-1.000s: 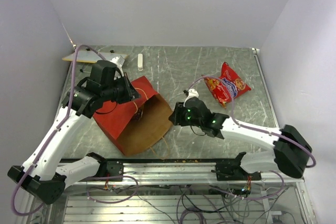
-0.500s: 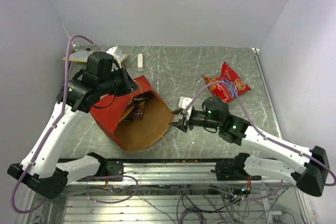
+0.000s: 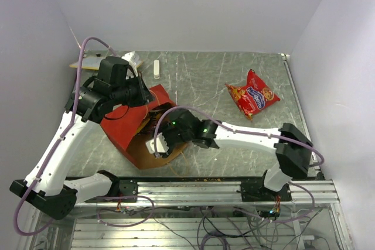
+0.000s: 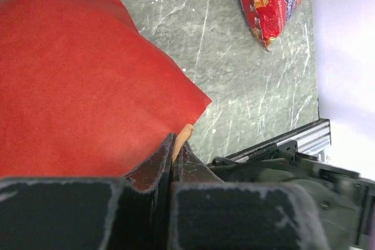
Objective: Take the snacks out of the paper bag
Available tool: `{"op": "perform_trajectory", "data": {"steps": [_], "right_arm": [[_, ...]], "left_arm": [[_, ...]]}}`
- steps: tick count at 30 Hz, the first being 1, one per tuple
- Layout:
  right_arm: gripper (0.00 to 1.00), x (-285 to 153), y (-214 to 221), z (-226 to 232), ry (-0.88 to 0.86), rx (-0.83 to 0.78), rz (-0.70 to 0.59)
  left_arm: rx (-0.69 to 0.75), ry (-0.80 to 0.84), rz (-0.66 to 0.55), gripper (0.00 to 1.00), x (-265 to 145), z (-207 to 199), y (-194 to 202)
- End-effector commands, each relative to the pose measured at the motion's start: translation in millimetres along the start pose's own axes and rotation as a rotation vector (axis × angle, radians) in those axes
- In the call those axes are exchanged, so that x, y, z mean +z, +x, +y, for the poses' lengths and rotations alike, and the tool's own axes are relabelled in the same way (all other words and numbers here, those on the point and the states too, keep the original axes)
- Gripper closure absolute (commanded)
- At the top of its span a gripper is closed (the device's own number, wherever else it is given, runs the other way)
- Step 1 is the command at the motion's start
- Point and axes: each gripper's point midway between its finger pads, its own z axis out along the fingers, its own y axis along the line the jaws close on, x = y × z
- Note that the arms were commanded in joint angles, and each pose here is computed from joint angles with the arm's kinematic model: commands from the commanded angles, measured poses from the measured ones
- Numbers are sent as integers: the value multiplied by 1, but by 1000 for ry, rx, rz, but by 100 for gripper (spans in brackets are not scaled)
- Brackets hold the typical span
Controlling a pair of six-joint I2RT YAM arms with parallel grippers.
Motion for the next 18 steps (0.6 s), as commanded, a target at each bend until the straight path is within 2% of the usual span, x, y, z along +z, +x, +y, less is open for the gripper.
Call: {"op": "perform_trajectory", "data": {"steps": [1,6,10,16,18], "right_arm": [[44,16,32,-13,40,-188,127],[43,33,57,-16,30,-266,202],[42,51,65,-20,32,-282,205],[43,66,91,-27,86,-314,247],[47,68,100,-28,74,-327,274]], "left_arm": [[36,15,-35,93,-10,-4,-8],[69,-3,-54,93,-15,-1,-14],[70,14,-30,93,-11,-4,-12],[109,-3,-23,93,-10,-2,-16],[118,-12,-25,93,-12,-1,-18]]}}
